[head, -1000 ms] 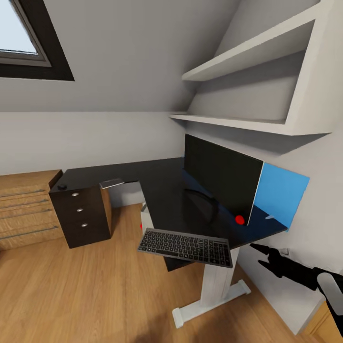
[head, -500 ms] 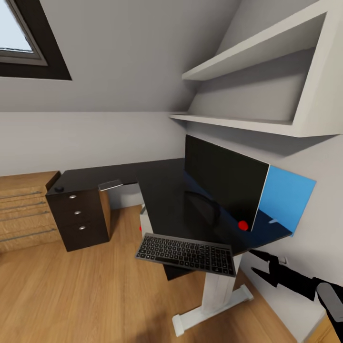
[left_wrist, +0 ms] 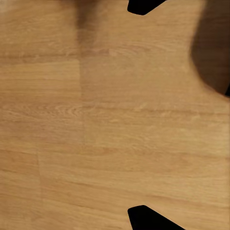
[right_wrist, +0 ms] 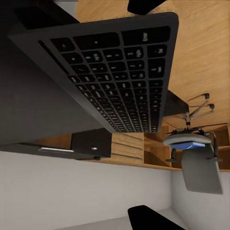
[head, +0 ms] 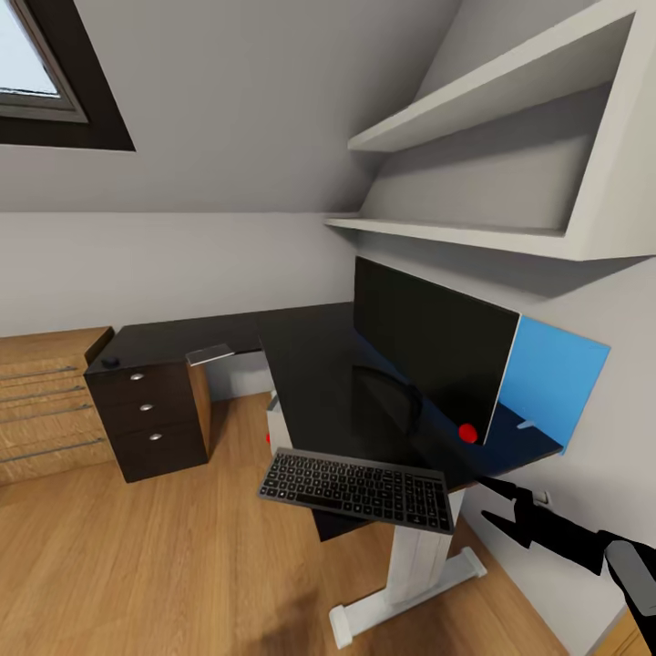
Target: In the bedroom, organize the workspace by keeping the computer under the desk, ensuring the monitor is on the desk, placing the keyboard on the desk next to the monitor, placing the mouse on the desk next to the keyboard, moving the folder from the swivel chair onto the desk next to the mouse, stacking the notebook on top of the folder with the pen on top of the notebook, and positioning the swivel chair next to the desk.
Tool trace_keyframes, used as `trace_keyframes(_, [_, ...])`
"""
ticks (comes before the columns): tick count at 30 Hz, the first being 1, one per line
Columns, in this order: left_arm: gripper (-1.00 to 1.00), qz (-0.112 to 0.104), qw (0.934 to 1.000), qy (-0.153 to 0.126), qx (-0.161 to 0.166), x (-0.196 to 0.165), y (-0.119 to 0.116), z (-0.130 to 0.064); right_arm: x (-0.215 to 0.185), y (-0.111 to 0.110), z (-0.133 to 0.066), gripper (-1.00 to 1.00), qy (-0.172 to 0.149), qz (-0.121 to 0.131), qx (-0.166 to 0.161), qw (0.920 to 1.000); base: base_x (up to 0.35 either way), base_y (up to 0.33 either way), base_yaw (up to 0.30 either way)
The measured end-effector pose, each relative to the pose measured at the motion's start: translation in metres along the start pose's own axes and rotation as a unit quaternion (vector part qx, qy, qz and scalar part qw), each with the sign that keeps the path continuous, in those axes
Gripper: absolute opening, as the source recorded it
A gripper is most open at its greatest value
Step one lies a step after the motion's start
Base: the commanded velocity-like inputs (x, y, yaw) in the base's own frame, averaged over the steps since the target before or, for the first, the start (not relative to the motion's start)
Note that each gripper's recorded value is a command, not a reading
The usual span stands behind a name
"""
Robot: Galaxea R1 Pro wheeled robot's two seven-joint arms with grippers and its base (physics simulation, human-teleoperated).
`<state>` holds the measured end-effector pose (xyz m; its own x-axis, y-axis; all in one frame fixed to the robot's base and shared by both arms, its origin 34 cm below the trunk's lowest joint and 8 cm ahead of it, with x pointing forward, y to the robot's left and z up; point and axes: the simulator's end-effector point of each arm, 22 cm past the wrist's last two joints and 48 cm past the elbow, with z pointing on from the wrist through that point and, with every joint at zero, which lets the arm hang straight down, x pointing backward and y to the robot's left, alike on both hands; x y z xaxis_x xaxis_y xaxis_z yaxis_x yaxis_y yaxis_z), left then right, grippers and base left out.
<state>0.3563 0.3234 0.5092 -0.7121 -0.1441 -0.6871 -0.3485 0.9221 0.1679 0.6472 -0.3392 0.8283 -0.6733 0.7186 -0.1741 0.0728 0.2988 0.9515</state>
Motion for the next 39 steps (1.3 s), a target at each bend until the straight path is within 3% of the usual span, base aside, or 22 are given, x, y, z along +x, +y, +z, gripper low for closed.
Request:
trace_keyframes(6, [1.0,0.0,1.0,0.002,0.001,0.008,-0.004,0.007,0.002,-0.01,0.002,1.0,0.0,0.0,0.0,1.0,0.0,0.0,0.0])
trace_keyframes(9, [1.0,-0.013,0.9997,-0.011,0.016,-0.002,-0.023,0.011,0.003,-0.015,0.003,1.0,0.0,0.0,0.0,1.0,0.0,0.0,0.0])
trace_keyframes(11, [1.0,-0.046,0.9969,-0.05,0.042,-0.041,-0.056,0.018,0.004,-0.018,0.004,1.0,-0.001,0.0,0.0,1.0,0.0,0.0,0.0])
trace_keyframes(12, [1.0,-0.07,0.9952,-0.055,0.041,-0.069,-0.075,0.021,0.004,-0.02,0.004,1.0,-0.002,-0.001,0.001,1.0,0.0,0.0,0.0])
trace_keyframes(13, [1.0,-0.081,0.9938,-0.058,0.051,-0.091,-0.094,0.021,0.004,-0.022,0.005,1.0,-0.002,-0.001,0.0,1.0,0.0,0.0,0.0])
trace_keyframes(16, [1.0,-0.092,0.9922,-0.051,0.067,-0.127,-0.121,0.019,0.004,-0.027,0.006,1.0,-0.004,-0.002,0.001,1.0,0.0,0.0,0.0])
trace_keyframes(17, [1.0,-0.091,0.991,-0.051,0.084,-0.157,-0.133,0.014,0.004,-0.029,0.006,1.0,-0.005,-0.004,0.001,1.0,0.0,0.0,0.0])
trace_keyframes(18, [1.0,-0.097,0.9857,-0.067,0.12,-0.204,-0.154,-0.004,0.002,-0.03,0.006,1.0,-0.01,-0.008,0.001,0.9999,0.0,0.0,0.0])
trace_keyframes(19, [1.0,-0.098,0.9838,-0.07,0.133,-0.214,-0.158,-0.012,0.002,-0.032,0.007,1.0,-0.012,-0.01,0.001,0.9999,0.0,0.0,0.0])
trace_keyframes(21, [1.0,-0.08,0.9862,-0.051,0.135,-0.19,-0.138,-0.018,0.0,-0.037,0.009,1.0,-0.02,-0.018,0.002,0.9996,0.0,0.0,0.0])
trace_keyframes(24, [1.0,-0.061,0.9901,-0.038,0.121,-0.165,-0.12,-0.007,0.0,-0.043,0.012,1.0,-0.028,-0.025,0.003,0.9993,0.0,0.0,0.0])
trace_keyframes(26, [1.0,-0.059,0.9905,-0.039,0.118,-0.161,-0.118,-0.004,0.0,-0.046,0.013,1.0,-0.03,-0.027,0.003,0.9992,0.0,0.0,0.0])
trace_keyframes(30, [1.0,-0.059,0.9886,-0.057,0.126,-0.156,-0.125,-0.004,0.0,-0.054,0.015,1.0,-0.036,-0.032,0.004,0.9988,0.0,0.0,0.0])
trace_keyframes(39, [1.0,-0.048,0.9871,-0.061,0.14,-0.138,-0.139,-0.001,0.006,-0.076,0.019,1.0,-0.036,-0.028,0.009,0.9989,0.0,0.0,0.0])
